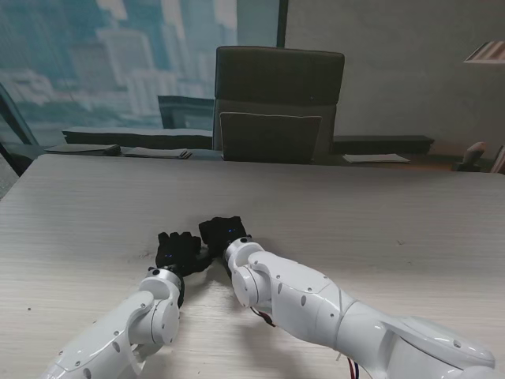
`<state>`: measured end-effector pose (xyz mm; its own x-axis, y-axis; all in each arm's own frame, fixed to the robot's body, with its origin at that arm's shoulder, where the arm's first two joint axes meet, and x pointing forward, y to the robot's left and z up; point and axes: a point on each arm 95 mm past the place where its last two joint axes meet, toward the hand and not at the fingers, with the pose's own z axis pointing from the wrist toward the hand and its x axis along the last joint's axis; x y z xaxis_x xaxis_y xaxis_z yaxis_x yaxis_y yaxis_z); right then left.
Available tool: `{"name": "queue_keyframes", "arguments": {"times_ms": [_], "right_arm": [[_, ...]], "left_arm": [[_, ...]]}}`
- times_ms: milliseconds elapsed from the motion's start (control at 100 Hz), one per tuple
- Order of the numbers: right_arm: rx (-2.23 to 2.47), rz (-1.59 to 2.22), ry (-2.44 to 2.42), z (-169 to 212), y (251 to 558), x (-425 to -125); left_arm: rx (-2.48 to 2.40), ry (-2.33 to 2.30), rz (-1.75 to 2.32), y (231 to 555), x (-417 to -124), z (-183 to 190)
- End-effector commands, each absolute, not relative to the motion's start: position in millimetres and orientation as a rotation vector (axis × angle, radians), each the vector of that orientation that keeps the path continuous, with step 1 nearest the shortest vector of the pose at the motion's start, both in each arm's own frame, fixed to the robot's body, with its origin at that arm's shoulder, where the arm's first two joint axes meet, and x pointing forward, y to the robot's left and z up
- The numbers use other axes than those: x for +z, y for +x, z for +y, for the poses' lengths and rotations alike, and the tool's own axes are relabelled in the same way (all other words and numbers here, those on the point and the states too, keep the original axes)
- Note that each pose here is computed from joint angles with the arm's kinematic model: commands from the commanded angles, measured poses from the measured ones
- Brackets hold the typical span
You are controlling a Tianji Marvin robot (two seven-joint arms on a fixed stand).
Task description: Install the batteries into the remote control and close the cover
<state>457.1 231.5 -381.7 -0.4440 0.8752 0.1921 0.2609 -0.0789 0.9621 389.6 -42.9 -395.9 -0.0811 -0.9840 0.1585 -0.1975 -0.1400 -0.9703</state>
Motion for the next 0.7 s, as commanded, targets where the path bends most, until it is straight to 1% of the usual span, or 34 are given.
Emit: {"name": "queue_keyframes", "arguments": {"times_ms": [0, 290, 690], "right_arm": [[1.541, 1.708, 1.252, 231.0, 452.7, -389.7], [1.544, 1.701, 1.257, 230.4, 452.5, -390.3], [1.547, 1.694, 1.261, 229.6, 452.5, -390.8]], "left_arm": [[-1.266, -1.45, 1.377, 384.0, -408.0, -48.1], [-1.241, -1.39, 1.392, 386.2, -413.3, -59.7], [-1.244, -1.355, 1.37, 387.7, -414.2, -65.3]]}}
